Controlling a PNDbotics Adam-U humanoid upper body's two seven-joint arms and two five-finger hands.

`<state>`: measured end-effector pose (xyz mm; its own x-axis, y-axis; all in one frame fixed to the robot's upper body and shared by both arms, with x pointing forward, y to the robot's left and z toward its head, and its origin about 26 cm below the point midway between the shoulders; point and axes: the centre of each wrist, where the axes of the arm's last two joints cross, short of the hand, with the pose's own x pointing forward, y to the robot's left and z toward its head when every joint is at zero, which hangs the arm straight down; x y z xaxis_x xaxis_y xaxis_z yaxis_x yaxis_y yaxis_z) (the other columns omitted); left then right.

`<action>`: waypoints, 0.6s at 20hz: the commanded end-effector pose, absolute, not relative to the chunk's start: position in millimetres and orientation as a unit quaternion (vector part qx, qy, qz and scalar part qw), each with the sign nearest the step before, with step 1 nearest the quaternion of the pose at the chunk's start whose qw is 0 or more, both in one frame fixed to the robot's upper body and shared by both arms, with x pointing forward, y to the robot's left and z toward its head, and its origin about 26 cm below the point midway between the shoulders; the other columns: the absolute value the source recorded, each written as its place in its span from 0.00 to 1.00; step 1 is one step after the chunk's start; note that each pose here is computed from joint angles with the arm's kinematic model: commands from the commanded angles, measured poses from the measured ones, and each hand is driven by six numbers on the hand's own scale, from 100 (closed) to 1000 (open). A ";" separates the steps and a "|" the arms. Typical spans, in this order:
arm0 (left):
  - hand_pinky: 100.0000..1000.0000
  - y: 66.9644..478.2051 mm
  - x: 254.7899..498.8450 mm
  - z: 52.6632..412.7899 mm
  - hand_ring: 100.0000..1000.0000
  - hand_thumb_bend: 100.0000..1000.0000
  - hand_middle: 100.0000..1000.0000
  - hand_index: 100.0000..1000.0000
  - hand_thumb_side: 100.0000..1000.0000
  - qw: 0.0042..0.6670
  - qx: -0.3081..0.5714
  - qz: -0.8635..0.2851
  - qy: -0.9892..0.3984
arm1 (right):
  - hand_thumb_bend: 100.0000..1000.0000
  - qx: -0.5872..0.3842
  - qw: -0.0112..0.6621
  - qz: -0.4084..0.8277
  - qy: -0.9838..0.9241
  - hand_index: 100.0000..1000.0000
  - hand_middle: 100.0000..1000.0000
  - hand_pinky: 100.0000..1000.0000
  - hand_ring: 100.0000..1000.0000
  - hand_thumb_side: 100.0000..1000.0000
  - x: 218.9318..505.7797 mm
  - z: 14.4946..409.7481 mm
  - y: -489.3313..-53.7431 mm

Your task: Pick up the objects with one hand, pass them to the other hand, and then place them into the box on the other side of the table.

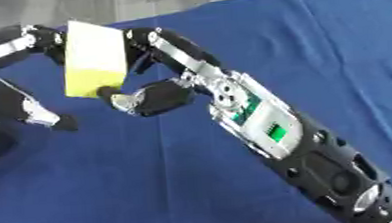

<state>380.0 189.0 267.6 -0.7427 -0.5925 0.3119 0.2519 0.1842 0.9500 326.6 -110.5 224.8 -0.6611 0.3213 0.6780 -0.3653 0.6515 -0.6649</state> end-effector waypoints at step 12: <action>0.74 199.8 354.5 283.6 0.72 1.00 0.68 0.81 0.46 0.314 0.151 -0.613 -0.709 | 0.00 -0.034 0.356 0.426 -0.831 0.52 0.46 0.64 0.67 0.07 318.8 233.7 -110.6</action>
